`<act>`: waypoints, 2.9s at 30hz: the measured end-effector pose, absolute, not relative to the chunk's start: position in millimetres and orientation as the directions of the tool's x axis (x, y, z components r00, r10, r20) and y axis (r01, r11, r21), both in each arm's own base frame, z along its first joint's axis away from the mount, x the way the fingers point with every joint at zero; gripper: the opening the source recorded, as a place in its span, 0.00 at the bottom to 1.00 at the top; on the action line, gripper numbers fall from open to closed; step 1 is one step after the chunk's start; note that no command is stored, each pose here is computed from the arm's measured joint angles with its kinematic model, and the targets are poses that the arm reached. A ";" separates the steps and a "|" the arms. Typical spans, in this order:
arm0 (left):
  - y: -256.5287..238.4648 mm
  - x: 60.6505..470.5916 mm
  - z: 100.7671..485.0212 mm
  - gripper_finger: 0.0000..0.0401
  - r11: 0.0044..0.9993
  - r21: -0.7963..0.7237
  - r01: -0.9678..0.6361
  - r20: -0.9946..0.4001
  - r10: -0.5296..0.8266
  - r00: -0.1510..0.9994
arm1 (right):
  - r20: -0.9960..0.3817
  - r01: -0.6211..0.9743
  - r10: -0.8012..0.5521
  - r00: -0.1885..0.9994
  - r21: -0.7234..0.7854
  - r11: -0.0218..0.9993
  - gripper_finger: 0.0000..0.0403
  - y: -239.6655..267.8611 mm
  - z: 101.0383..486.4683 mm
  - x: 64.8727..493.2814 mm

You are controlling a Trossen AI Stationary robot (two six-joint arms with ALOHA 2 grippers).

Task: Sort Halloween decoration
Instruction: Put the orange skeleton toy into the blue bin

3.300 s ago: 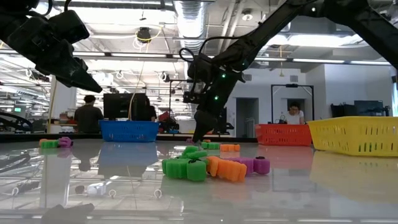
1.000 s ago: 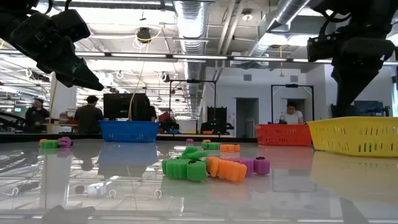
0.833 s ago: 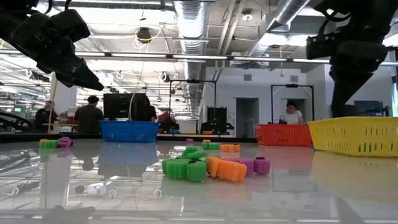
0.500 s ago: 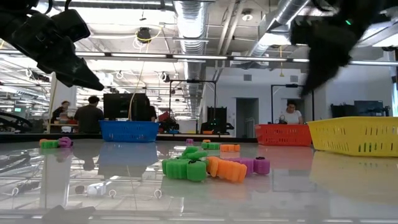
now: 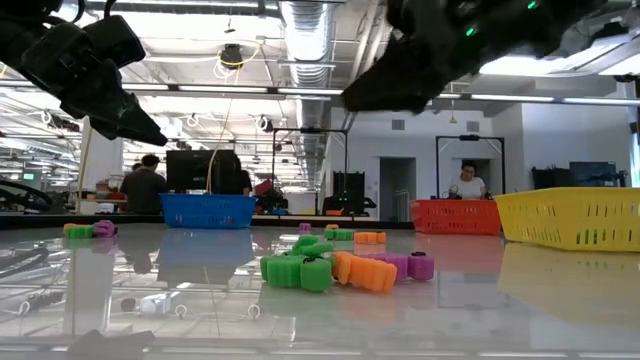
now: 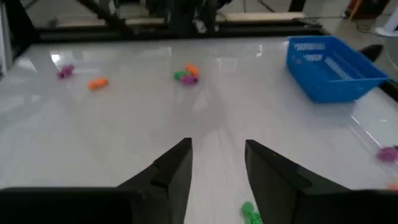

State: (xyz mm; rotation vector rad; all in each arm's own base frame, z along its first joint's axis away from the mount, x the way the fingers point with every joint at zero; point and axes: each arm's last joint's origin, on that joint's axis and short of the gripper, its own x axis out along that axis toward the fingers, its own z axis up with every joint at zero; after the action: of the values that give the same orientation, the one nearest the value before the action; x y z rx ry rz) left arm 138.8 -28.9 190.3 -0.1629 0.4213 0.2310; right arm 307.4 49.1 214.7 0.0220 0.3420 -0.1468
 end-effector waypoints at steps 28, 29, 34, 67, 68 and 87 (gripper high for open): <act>-22.6 125.0 166.0 0.46 0.923 -0.037 -0.384 -0.867 0.161 0.472 | -0.601 0.058 -0.110 0.791 -0.106 0.993 0.51 67.0 186.5 327.1; -22.1 126.6 163.8 0.46 0.921 -0.024 -0.390 -0.874 0.169 0.454 | -0.610 0.069 -0.112 0.784 -0.094 0.993 0.51 66.2 190.1 323.8; -21.1 134.6 152.0 0.46 0.921 0.033 -0.389 -0.910 0.188 0.370 | -0.610 0.102 -0.110 0.785 -0.047 0.994 0.51 64.6 207.2 312.3; -29.3 163.4 197.9 0.46 0.975 0.010 -0.224 -0.928 0.093 0.361 | -0.614 0.056 -0.082 0.785 -0.061 0.997 0.51 74.5 213.0 304.9; -29.6 165.5 202.2 0.46 0.986 0.032 -0.165 -0.921 0.093 0.377 | -0.614 0.056 -0.082 0.785 -0.061 0.997 0.51 74.7 213.0 304.9; -29.6 187.1 180.7 0.46 0.988 0.118 -0.103 -0.955 0.141 0.261 | -0.627 0.061 -0.084 0.775 -0.058 0.996 0.51 74.5 211.7 303.9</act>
State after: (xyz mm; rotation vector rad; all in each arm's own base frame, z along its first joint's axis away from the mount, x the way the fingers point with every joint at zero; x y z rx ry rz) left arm 187.1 -29.6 180.7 0.0341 1.2969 0.1647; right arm 303.9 74.5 211.7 -0.0351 0.6798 -0.0781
